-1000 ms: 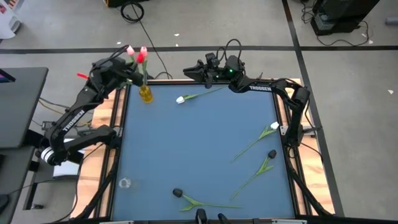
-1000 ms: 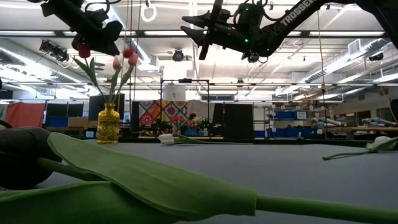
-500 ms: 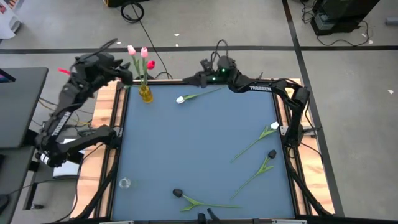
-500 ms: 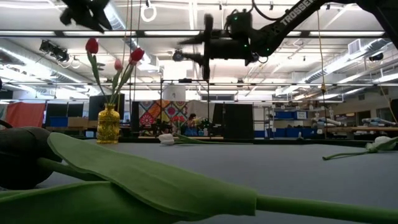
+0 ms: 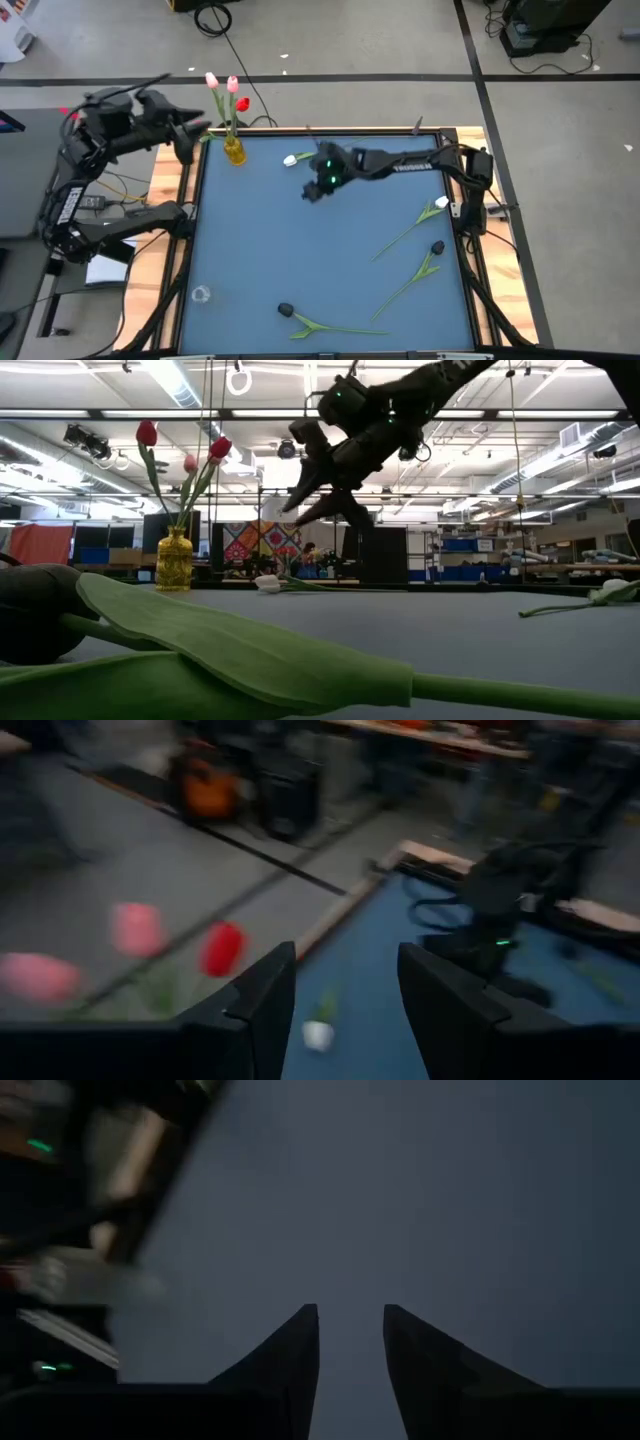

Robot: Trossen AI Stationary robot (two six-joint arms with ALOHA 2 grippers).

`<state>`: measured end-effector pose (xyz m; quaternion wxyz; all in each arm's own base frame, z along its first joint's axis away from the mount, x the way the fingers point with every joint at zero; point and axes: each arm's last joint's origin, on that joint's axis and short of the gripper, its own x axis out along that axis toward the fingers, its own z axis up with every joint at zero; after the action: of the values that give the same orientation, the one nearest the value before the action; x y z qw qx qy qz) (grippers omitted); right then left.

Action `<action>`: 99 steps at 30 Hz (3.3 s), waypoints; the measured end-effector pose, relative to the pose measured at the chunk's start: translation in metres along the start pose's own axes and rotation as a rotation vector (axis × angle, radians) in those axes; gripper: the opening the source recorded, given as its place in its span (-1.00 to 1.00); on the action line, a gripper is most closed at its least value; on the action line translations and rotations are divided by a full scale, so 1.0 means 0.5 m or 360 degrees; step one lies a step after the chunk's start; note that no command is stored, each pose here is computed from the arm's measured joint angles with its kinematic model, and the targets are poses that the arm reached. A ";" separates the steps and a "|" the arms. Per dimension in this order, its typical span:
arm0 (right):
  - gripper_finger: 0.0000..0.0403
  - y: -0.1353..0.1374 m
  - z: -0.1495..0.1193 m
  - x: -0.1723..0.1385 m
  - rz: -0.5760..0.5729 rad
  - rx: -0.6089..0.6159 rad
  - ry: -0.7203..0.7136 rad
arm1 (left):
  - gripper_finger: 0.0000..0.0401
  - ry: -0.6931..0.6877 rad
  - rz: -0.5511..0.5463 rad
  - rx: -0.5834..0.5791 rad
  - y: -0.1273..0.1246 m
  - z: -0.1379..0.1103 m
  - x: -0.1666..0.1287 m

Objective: Sort flowers into vase by color
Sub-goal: Put the bottom white flower into the transparent vase

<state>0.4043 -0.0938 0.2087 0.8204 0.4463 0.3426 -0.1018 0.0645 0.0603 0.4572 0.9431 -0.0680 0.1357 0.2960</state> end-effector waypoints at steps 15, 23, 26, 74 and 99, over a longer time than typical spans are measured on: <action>-0.39 0.095 -0.287 0.019 -0.0650 -0.0086 0.0750 | -0.09 0.0415 -0.0517 0.0100 -0.071 -0.016 0.110; -0.39 0.083 -0.375 -0.067 -0.1040 -0.0779 0.1412 | -0.09 0.0619 -0.0657 0.0104 -0.114 -0.035 0.130; -0.39 0.069 -0.370 -0.097 -0.1144 -0.1052 0.1607 | -0.09 0.0630 -0.0622 0.0114 -0.126 -0.037 0.128; -0.47 -0.228 -0.377 -0.225 -0.0674 -0.1613 0.1557 | -0.09 0.0951 -0.0181 -0.0058 -0.216 -0.084 0.280; -0.94 -0.054 -0.118 -0.195 0.0179 0.0060 0.0718 | -0.09 0.0780 -0.0423 0.0367 -0.248 -0.074 0.267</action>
<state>0.2911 -0.0755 0.2329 0.7190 0.4913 0.4900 0.0401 0.2332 0.0237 0.3885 0.9142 -0.0470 0.3818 0.1274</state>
